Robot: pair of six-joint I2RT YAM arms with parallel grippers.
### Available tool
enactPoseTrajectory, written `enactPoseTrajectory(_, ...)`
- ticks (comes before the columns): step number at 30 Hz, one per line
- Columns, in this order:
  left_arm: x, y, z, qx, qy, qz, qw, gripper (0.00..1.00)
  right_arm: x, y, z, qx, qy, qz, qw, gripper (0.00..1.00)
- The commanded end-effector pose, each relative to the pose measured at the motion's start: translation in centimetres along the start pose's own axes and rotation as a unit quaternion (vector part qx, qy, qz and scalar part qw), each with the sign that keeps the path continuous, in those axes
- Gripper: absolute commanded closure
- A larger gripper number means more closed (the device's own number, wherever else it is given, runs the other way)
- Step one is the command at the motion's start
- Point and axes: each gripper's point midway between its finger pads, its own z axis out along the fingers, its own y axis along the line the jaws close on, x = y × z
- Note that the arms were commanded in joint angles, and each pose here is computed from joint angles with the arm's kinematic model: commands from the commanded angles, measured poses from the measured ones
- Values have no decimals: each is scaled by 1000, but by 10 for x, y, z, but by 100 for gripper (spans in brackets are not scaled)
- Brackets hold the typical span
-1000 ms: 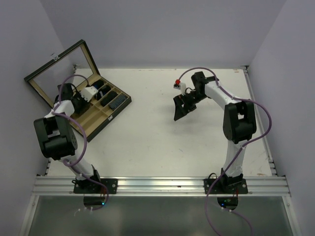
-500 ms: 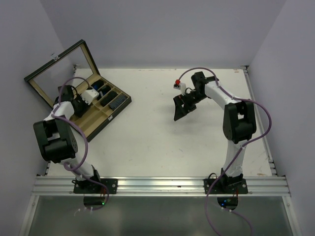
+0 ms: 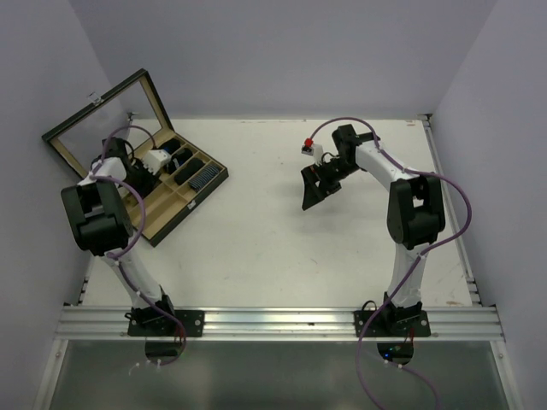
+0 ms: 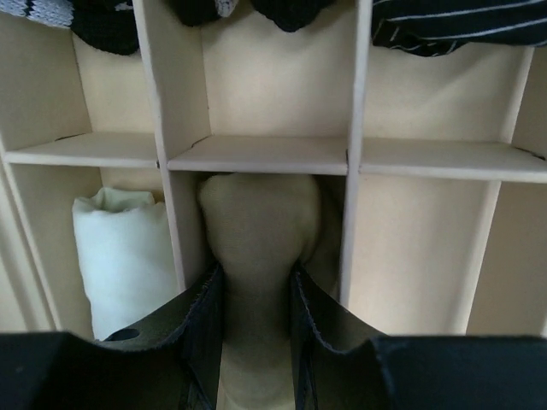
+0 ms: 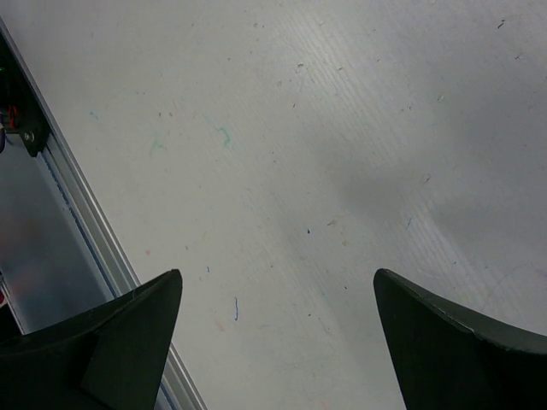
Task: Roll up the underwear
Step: Place the rolled underwear into the container
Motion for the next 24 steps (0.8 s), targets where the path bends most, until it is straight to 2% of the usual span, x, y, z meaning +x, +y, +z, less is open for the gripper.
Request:
enactPoseTrajectory(1,5,-11,3,55,3,-18,998,100,-1,-3,0,0,0,-3,1000,1)
enactPoseTrajectory(3,6,-8,4,55,4,-16,998,98,-1,-3,0,0,-1,-4,1000,1)
enactPoseTrajectory(6,9,-8,9,63,10,-22,998,80,-1,-3,-1,2,0,-5,1000,1)
enactPoseTrajectory(7,9,-6,8,61,9,-21,998,80,-1,-3,-2,3,-1,-6,1000,1)
enactPoseTrajectory(8,7,-5,7,59,8,-23,998,71,-1,-3,-2,3,-1,-6,1000,1)
enactPoseTrajectory(10,4,-2,3,52,1,-21,998,63,-3,-2,-3,3,-3,-7,1000,1)
enactPoseTrajectory(13,-6,4,-9,38,-13,-15,999,57,-3,0,-4,2,-5,-8,1000,1)
enactPoseTrajectory(24,-36,23,-40,4,-50,-3,999,49,-6,4,-9,3,-12,-12,1000,1)
